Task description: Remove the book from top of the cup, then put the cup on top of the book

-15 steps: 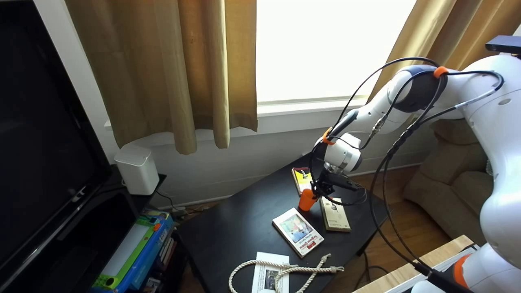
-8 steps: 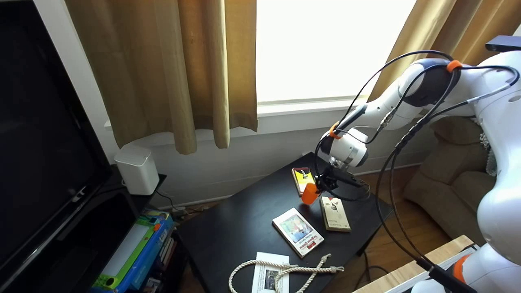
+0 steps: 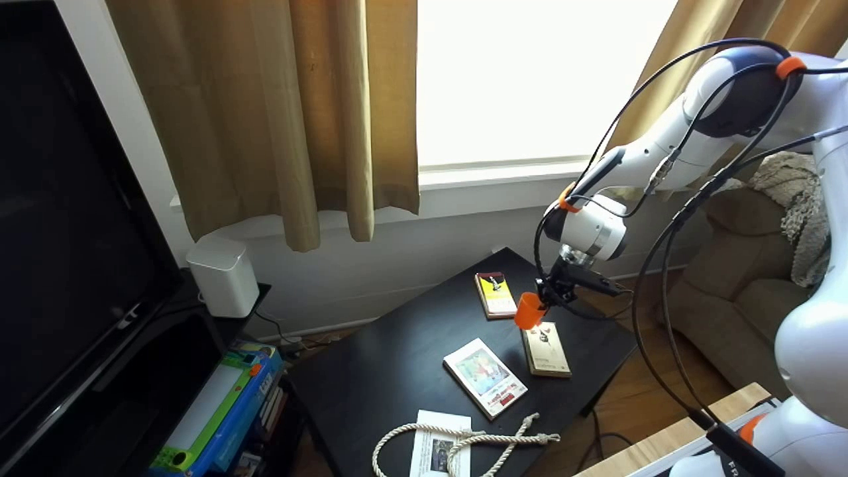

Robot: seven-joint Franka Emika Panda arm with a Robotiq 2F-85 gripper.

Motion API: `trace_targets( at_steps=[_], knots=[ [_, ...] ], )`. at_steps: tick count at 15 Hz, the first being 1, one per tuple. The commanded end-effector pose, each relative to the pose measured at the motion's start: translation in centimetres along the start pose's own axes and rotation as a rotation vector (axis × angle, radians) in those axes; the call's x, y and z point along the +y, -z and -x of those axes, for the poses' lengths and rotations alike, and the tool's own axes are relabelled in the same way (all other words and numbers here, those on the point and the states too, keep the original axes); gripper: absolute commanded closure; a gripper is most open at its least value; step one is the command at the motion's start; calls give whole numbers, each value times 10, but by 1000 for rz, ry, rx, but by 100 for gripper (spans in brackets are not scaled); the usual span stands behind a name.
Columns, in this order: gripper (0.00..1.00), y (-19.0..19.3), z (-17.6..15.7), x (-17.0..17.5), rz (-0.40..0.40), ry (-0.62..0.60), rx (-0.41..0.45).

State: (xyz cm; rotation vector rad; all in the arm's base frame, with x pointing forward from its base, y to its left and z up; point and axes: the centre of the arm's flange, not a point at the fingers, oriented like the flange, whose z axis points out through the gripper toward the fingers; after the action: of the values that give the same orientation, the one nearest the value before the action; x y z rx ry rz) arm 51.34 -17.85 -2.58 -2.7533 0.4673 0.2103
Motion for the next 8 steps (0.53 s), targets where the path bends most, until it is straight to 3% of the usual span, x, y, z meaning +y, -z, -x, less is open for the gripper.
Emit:
trace_targets(
  at_steps=[1,8],
  knots=[
    [99,13,30,17,63,16,-14],
    [99,-10,46,37,98,-4,10]
  ],
)
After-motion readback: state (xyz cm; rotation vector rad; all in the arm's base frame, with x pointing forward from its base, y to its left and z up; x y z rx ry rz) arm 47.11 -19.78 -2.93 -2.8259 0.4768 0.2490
